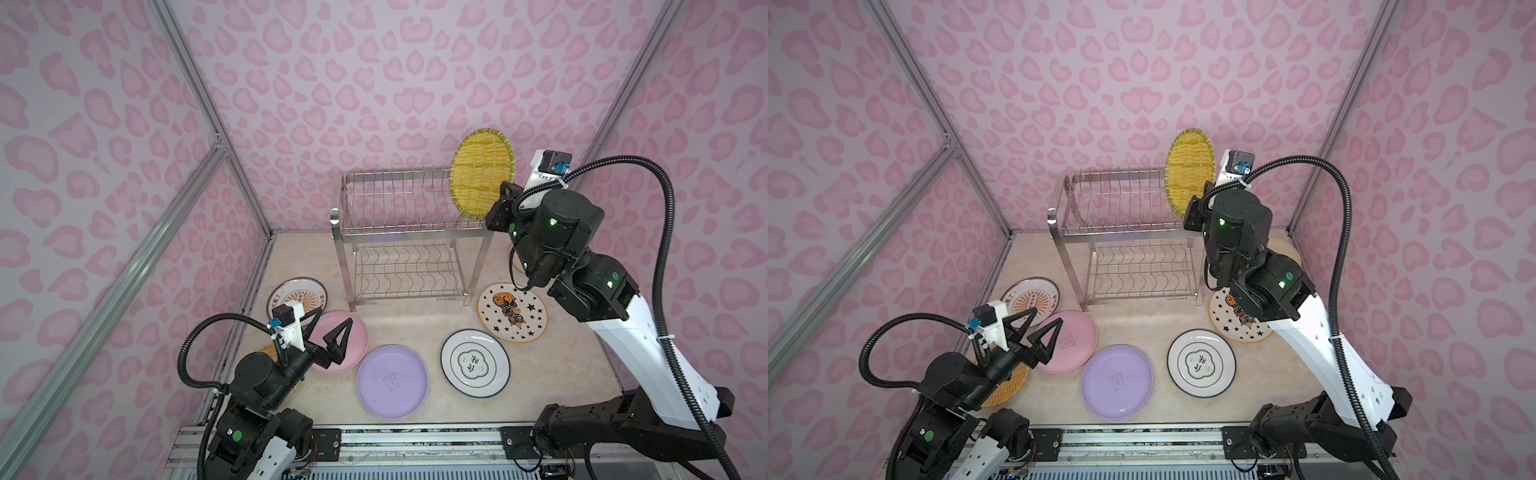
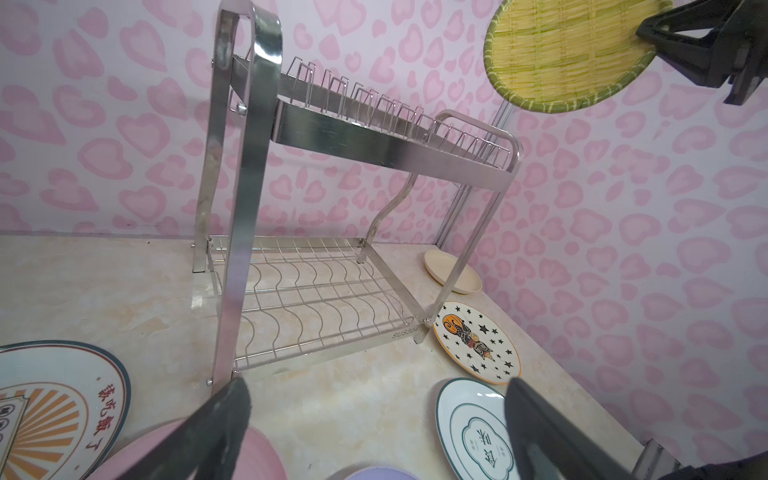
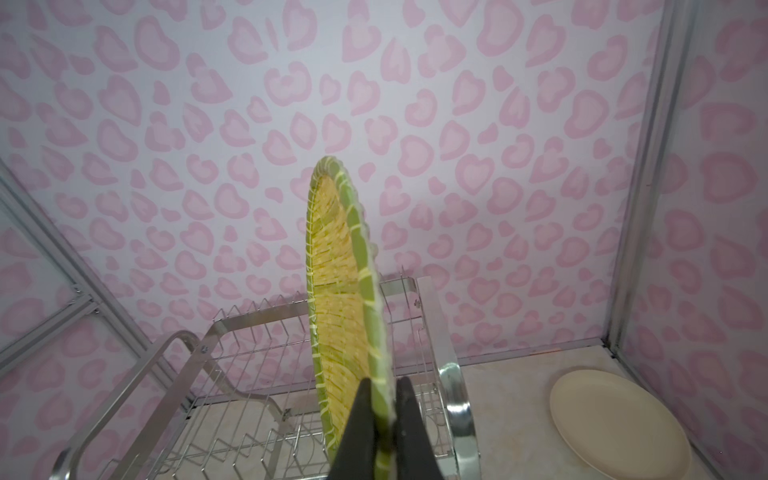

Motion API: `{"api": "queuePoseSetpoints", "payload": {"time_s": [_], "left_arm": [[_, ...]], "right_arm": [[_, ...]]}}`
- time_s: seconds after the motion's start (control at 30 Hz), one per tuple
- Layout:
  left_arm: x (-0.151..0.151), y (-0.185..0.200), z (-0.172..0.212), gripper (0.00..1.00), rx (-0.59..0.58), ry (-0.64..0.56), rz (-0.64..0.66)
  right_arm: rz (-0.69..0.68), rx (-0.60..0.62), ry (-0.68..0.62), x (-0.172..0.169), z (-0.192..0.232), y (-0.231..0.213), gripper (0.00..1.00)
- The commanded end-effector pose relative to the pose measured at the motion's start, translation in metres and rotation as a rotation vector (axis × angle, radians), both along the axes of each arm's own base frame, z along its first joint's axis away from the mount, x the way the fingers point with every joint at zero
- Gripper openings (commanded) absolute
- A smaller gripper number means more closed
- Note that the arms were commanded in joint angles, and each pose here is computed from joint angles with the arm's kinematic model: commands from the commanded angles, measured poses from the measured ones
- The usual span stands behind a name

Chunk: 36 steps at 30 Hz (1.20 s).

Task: Load the plates into the dish rack
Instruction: 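Carry the yellow woven plate to the rack top with right gripper while left gripper retracts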

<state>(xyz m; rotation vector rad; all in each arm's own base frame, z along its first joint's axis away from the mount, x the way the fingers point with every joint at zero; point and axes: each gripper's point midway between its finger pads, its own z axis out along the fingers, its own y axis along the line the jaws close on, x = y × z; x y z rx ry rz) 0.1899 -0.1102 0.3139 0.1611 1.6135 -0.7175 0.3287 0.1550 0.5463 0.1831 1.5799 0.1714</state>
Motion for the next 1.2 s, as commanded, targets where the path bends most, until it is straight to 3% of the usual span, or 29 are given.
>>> {"api": "queuePoseSetpoints", "payload": {"time_s": [0.0, 0.27, 0.63, 1.17], "left_arm": [[-0.002, 0.005, 0.011, 0.97, -0.036, -0.044, 0.020], [-0.002, 0.013, 0.014, 0.97, -0.055, -0.059, 0.053], [-0.002, 0.014, 0.016, 0.97, -0.059, -0.065, 0.053], [-0.004, 0.013, 0.020, 0.97, -0.072, -0.082, 0.041]], "right_arm": [[-0.129, -0.079, 0.007, 0.010, 0.001, -0.016, 0.00], [-0.228, -0.181, 0.048, 0.040, -0.011, -0.011, 0.00], [-0.226, -0.276, 0.108, 0.078, -0.030, 0.004, 0.00], [-0.197, -0.274, 0.196, 0.109, -0.070, 0.007, 0.00]]}}
